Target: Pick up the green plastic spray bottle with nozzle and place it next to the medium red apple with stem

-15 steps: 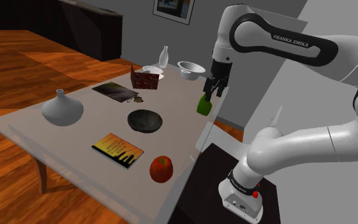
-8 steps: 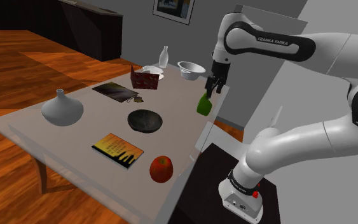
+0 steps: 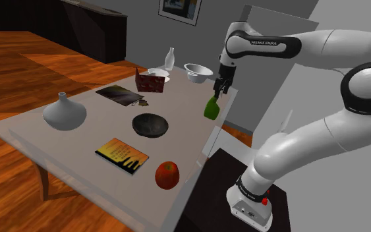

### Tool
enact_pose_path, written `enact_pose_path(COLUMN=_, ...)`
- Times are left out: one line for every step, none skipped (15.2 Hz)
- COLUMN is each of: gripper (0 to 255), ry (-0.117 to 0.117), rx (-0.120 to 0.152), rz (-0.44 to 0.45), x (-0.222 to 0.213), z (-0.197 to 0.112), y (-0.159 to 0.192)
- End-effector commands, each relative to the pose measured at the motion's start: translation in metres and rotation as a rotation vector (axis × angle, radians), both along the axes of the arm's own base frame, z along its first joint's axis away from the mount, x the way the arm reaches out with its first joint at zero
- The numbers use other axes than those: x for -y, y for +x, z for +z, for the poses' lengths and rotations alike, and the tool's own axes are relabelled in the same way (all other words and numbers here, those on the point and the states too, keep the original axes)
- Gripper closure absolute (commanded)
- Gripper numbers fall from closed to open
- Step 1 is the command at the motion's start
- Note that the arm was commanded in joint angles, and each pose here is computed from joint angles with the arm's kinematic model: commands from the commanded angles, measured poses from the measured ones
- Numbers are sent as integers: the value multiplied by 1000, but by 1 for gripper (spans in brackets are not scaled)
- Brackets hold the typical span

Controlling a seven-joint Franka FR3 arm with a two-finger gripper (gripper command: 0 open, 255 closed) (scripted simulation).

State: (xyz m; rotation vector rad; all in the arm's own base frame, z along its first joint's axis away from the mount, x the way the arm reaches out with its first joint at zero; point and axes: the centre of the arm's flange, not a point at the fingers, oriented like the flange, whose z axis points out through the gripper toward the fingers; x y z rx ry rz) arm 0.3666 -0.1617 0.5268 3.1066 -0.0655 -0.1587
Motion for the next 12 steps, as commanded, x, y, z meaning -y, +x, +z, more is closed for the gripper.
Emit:
enact_pose_path(gripper=0, ry=-3, rx=3, rz=9, x=23, z=-8, y=11)
enact_pose_path(gripper=0, ry=-4, rx=4, rz=13, x=34, z=-11, y=16)
enact_pose_path(gripper=0, ry=-5, rx=6, rz=17, x=45, z=-14, y=21)
enact_pose_path(gripper=0, ry=-6, rx=7, rz=20, x=57, z=-17, y=27)
enact_pose_path(gripper=0, ry=-7, rx=8, rz=24, x=68, z=-20, y=32)
enact_pose_path(gripper=0, ry=-8, rx=10, rz=28, x=79, z=-23, y=38)
enact_pose_path(gripper=0, ry=-9, rx=11, rz=32, x=91, z=-26, y=43)
enact_pose_path(gripper=0, ry=-10, rx=12, rz=35, x=102, z=-29, y=49)
enact_pose_path(gripper=0, ry=-11, rx=14, rz=39, x=113, z=-32, y=54)
enact_pose_path(gripper=0, ry=-12, rx=15, rz=43, x=124, z=-35, y=60)
enact_pose_path(gripper=0, ry=-13, rx=16, rz=47, x=136, z=-38, y=66)
enact_pose_path(gripper=0, ry=-14, rx=18, rz=50, x=147, z=-41, y=72)
